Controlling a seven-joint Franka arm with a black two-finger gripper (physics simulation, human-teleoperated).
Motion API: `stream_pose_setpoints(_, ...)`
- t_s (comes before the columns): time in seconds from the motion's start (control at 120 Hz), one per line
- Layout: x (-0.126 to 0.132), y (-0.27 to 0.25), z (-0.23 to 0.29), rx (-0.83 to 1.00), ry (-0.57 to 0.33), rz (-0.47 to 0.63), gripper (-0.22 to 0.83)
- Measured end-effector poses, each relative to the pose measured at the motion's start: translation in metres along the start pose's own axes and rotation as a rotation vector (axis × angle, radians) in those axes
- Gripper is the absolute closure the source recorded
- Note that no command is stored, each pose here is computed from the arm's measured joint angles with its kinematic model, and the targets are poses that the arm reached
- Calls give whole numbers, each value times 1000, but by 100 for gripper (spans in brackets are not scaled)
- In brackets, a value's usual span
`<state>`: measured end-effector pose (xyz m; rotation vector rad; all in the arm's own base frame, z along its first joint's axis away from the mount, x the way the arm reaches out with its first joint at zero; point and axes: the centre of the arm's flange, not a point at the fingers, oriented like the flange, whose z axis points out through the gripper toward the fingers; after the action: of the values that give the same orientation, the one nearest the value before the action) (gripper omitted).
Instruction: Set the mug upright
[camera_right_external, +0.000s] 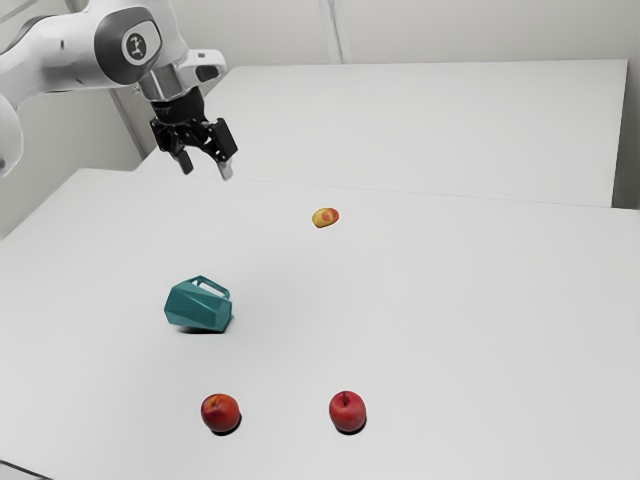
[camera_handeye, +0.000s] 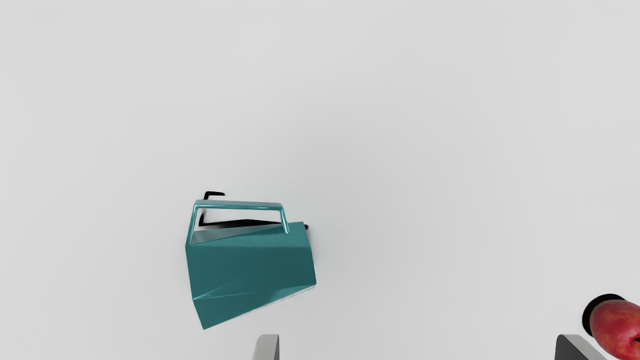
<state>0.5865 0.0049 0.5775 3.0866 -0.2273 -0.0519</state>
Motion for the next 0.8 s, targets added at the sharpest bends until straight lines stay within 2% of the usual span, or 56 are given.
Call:
stream_pose_setpoints(0.4,0,-5,5,-7,-8,-25,0)
stream_pose_setpoints(0.617,-29,-113,8,-208,20,-194,0)
stream_pose_setpoints(0.7,-38,-143,32,-313,9,-230,0)
stream_pose_setpoints(0.8,-64,-182,67,-441,1,-291,0)
